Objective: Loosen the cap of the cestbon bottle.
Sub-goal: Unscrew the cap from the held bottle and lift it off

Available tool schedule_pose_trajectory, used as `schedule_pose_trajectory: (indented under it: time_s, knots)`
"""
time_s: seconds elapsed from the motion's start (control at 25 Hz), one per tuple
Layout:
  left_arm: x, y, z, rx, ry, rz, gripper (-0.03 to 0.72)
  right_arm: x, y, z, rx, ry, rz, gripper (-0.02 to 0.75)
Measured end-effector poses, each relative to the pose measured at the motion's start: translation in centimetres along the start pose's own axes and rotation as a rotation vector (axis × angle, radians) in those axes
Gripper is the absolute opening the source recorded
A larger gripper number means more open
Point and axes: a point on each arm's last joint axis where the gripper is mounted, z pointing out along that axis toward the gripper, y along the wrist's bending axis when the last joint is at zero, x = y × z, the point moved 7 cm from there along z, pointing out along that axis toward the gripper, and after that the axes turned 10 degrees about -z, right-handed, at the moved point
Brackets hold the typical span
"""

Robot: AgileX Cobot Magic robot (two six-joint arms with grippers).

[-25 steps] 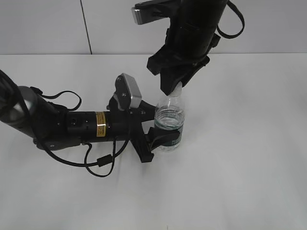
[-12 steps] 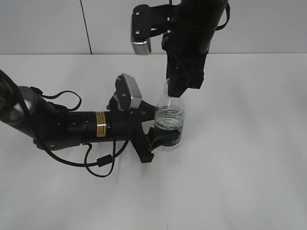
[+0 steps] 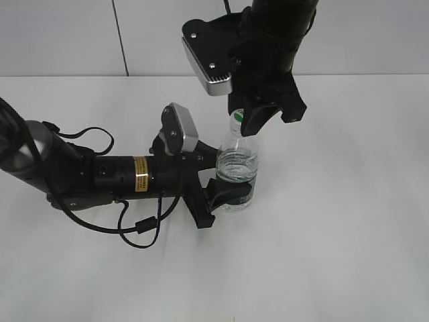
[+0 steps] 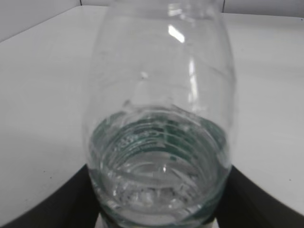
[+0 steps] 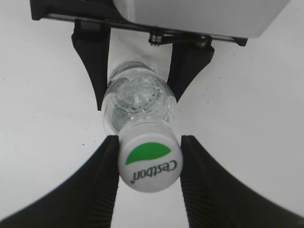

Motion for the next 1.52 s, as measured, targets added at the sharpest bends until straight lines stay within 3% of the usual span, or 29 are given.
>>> schedule_pose_trajectory:
  time_s: [0.2, 0.36, 0.44, 0.64, 1.0, 1.08, 1.24, 1.52]
  knots:
    - [0.0, -0.1, 0.0, 0.01, 0.004, 0.009, 0.417, 0.0, 0.0, -0.1, 0.003, 0.001, 0.054, 0.334]
    - [0.1, -0.2, 0.0, 0.017, 0.006, 0.014, 0.417, -0.1, -0.4, -1.4, 0.04, 0.003, 0.174, 0.506]
    - [0.1, -0.2, 0.0, 0.017, 0.007, 0.014, 0.417, -0.3, -0.6, -2.4, 0.065, -0.007, 0.206, 0.556]
    - [0.1, -0.2, 0.0, 0.018, 0.007, 0.015, 0.417, -1.0, -0.8, -3.7, 0.097, -0.046, 0.364, 0.566]
    - [0.1, -0.2, 0.0, 0.019, 0.008, 0.016, 0.417, -0.7, -0.8, -3.8, 0.081, -0.072, 1.304, 0.566]
    - [0.1, -0.2, 0.0, 0.019, 0.007, 0.016, 0.417, -0.3, -0.7, -3.8, 0.092, -0.058, 1.44, 0.566]
    - [0.0, -0.2, 0.0, 0.02, 0.007, 0.017, 0.417, -0.1, -0.7, -3.8, 0.097, -0.055, 1.555, 0.566]
    - [0.0, -0.2, 0.0, 0.02, 0.007, 0.017, 0.417, 0.0, -0.7, -2.9, 0.08, -0.042, 1.596, 0.567]
